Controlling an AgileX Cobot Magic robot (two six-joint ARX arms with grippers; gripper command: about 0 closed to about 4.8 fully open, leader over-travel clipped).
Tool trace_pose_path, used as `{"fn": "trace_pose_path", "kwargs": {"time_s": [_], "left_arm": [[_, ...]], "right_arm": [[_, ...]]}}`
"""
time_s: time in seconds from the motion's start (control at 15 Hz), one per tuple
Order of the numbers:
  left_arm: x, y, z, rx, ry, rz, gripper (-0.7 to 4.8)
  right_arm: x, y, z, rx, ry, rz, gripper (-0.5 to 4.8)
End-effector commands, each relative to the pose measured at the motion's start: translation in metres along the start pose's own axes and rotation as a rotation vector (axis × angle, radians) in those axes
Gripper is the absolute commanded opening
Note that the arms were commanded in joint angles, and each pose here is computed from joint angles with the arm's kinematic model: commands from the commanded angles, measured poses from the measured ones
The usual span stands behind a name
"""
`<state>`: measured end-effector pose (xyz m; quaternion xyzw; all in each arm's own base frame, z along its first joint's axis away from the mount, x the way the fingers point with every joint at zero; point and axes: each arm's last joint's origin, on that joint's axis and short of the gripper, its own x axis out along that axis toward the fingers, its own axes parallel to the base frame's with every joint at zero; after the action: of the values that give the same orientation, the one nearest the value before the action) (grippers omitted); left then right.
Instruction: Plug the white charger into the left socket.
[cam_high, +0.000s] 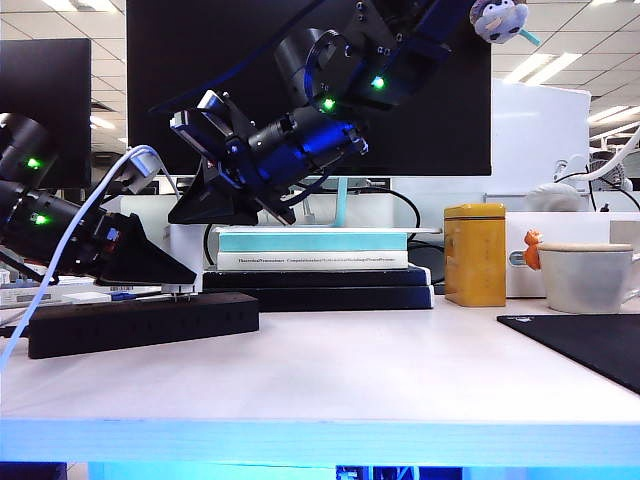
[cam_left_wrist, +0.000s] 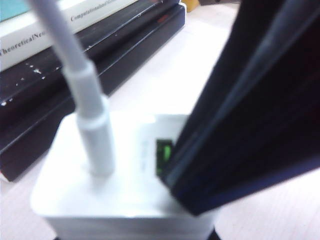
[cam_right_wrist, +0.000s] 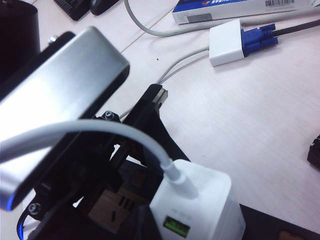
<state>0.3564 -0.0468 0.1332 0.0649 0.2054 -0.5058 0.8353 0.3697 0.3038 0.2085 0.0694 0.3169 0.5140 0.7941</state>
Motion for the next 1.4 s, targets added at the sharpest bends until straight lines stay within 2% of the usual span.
{"fn": "trace_pose_path", "kwargs": {"time_s": [0.07, 0.27, 0.4, 0.67, 1.13, 1.4], "left_arm": [[0.001, -0.005, -0.015, -0.103, 0.101, 0.013, 0.78], [0.002, -0.007, -0.016, -0.114, 0.112, 0.004, 0.78], [0.003, -0.009, -0.013, -0.09, 0.113, -0.002, 0.78], [0.004, -0.011, -0.016, -0.1, 0.162, 0.019, 0.69], [-0.002, -0.017, -0.008, -0.069, 0.209, 0.051, 0.65], [-0.004, -0.02, -0.009, -0.095, 0.253, 0.063, 0.65]], "right_arm": [[0.005, -0.007, -0.025, 0.083, 0.156, -0.048, -0.02], [0.004, -0.008, -0.029, 0.085, 0.195, -0.054, -0.02], [0.004, -0.008, -0.029, 0.085, 0.195, -0.057, -0.02], [0.004, -0.008, -0.03, 0.09, 0.205, -0.063, -0.02], [0.004, -0.003, -0.042, 0.084, 0.309, -0.065, -0.02], [0.007, 0.004, -0.046, 0.064, 0.341, -0.054, -0.02]]}}
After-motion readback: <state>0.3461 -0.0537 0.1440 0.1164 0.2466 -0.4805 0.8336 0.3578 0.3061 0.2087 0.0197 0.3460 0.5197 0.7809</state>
